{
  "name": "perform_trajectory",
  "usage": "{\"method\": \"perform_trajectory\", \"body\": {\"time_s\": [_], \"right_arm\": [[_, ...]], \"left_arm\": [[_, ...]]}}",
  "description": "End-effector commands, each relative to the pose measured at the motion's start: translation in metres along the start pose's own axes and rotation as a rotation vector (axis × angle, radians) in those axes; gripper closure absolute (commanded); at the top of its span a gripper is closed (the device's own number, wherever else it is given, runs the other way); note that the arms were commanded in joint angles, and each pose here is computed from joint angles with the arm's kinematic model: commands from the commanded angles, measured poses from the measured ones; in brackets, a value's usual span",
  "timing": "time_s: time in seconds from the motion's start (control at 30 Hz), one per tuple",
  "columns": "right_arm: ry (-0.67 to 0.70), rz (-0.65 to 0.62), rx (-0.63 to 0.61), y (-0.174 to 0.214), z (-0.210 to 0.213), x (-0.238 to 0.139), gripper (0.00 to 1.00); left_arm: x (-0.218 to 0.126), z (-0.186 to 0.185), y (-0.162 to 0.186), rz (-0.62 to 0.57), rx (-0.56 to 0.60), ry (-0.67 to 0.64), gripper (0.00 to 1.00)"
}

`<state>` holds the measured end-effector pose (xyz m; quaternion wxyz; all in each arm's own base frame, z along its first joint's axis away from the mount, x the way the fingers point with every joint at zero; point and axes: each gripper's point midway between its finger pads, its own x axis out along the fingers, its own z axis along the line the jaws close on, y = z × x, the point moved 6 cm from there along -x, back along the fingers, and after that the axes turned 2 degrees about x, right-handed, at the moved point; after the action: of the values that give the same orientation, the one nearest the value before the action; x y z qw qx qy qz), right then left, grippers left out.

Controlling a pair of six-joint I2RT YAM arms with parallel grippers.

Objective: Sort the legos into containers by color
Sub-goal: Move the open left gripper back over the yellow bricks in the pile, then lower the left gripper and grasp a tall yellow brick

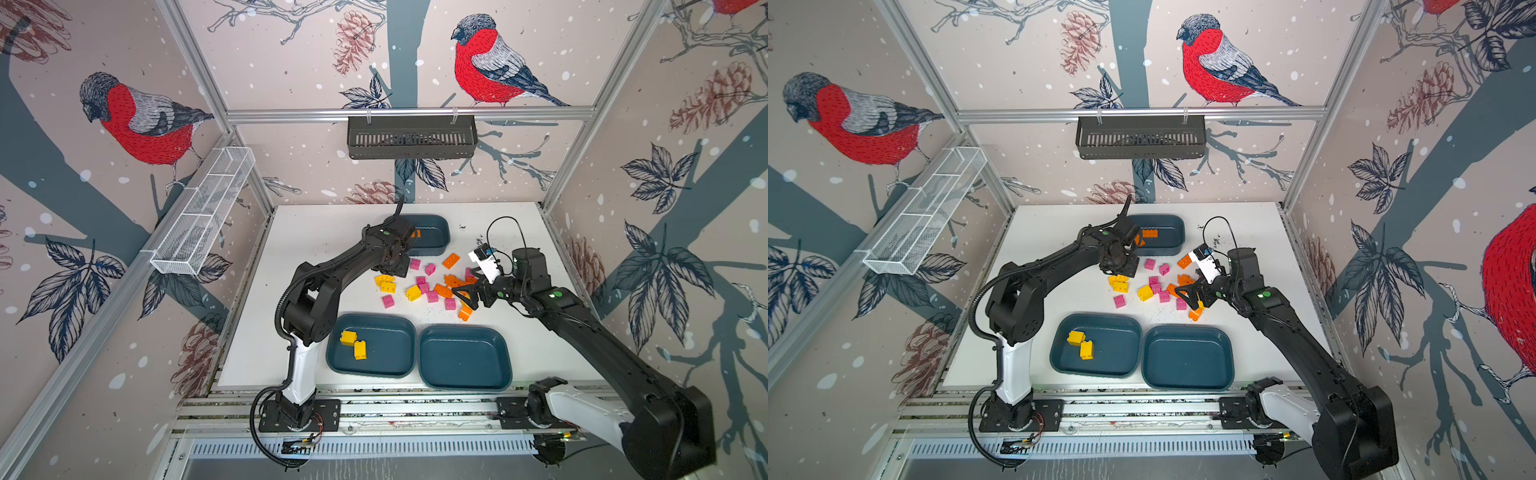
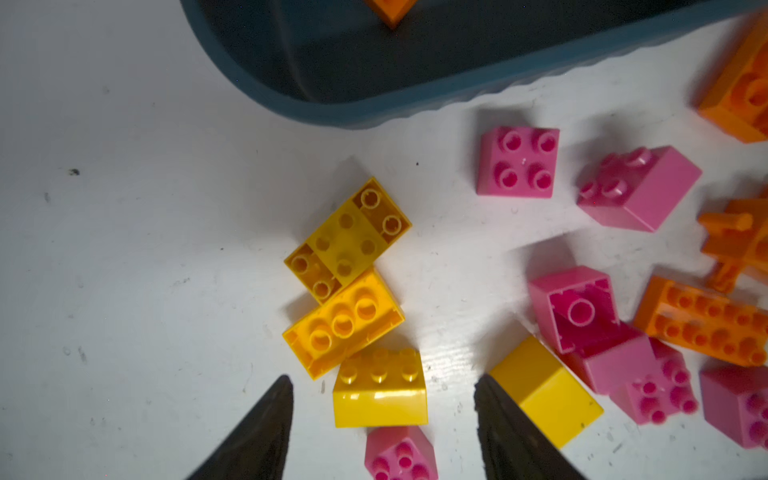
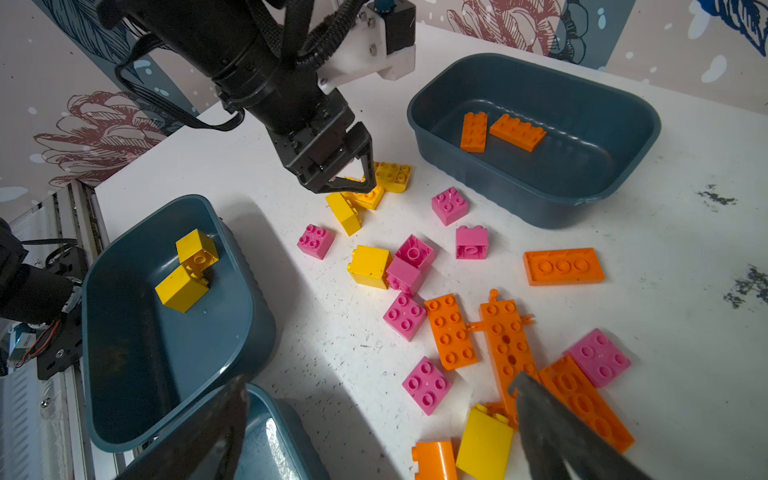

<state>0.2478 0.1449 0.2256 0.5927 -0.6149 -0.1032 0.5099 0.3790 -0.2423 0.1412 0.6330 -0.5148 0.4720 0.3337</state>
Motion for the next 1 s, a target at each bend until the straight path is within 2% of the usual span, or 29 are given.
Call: {"method": "perform_trajectory", "body": {"time_s": [0.0, 0.07, 0.23, 0.33, 0.43, 0.63, 0.97], "right_arm": [[0.008, -0.018, -0.003, -0.003, -0.002, 0.000, 0.01], [0.005, -0.015, -0.005, -0.003, -0.002, 0.001, 0.01], [-0.009, -0.016, 0.003, -0.003, -0.003, 0.003, 0.01], [-0.014, -0.017, 0.007, -0.004, -0.003, 0.004, 0.01], [-0.017, -0.013, 0.010, -0.001, -0.003, 0.005, 0.01], [-0.016, -0.012, 0.006, -0.001, -0.003, 0.004, 0.01], [-0.016, -0.004, 0.011, 0.002, -0.002, 0.003, 0.01]], "left_arm": [[0.002, 0.007, 0.004, 0.019, -0.149, -0.059, 0.31], [0.000, 0.009, 0.005, -0.001, -0.244, -0.065, 0.31], [-0.004, 0.018, 0.015, -0.061, -0.614, -0.078, 0.34], [-0.003, 0.022, 0.025, -0.027, -0.788, -0.130, 0.35], [0.003, 0.021, 0.034, 0.013, -0.882, -0.141, 0.36], [0.013, 0.019, 0.039, 0.028, -0.939, -0.161, 0.37], [0.028, 0.010, 0.058, 0.114, -0.931, -0.164, 0.43]]}}
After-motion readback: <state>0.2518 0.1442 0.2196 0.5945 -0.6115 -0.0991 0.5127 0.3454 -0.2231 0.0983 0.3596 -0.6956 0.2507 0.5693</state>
